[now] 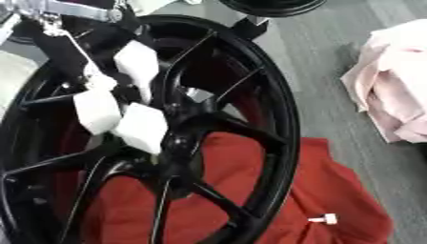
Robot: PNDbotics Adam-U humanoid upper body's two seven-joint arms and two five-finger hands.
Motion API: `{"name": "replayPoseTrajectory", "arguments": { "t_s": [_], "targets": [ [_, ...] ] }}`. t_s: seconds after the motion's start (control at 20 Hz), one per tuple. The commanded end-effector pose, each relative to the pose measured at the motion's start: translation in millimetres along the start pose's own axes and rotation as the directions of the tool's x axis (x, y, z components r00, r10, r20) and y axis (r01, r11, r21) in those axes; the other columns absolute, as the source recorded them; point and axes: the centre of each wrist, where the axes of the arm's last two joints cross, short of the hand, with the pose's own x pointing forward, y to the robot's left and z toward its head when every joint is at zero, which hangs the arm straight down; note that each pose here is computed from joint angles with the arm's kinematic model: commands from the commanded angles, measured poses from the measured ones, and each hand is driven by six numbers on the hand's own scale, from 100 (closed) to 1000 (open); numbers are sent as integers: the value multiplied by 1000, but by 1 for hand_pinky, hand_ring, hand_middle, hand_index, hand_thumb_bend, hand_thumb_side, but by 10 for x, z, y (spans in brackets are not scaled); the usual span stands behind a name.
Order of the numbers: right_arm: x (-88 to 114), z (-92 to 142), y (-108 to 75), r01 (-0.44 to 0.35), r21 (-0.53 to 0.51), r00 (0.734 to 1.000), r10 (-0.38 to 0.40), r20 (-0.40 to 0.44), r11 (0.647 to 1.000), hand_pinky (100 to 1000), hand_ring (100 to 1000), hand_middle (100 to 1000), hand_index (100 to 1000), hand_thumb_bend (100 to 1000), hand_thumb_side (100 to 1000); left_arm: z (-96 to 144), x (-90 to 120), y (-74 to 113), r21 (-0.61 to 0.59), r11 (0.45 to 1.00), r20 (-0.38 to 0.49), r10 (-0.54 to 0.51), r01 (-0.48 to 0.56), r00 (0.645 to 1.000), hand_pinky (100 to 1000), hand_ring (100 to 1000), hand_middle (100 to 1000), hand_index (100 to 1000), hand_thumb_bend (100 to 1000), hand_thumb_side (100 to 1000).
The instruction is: Pull the pin out of the wheel hub.
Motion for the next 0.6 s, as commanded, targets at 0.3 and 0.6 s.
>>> {"name": "replayPoseTrajectory", "arguments": {
  "t_s": [0.3,0.6],
  "targets": [
    [75,-13,-108,-26,-23,999,26,20,999,841,775,720,741,100,877,331,-1,277,173,985,-25,-8,12,1000,709,450,213,335,100,100],
    [61,-2,-122,-28,-29,999,28,15,999,841,775,720,741,100,876,534,-47,346,279,960,-62,11,6,998,701,443,204,328,100,100]
  ]
}}
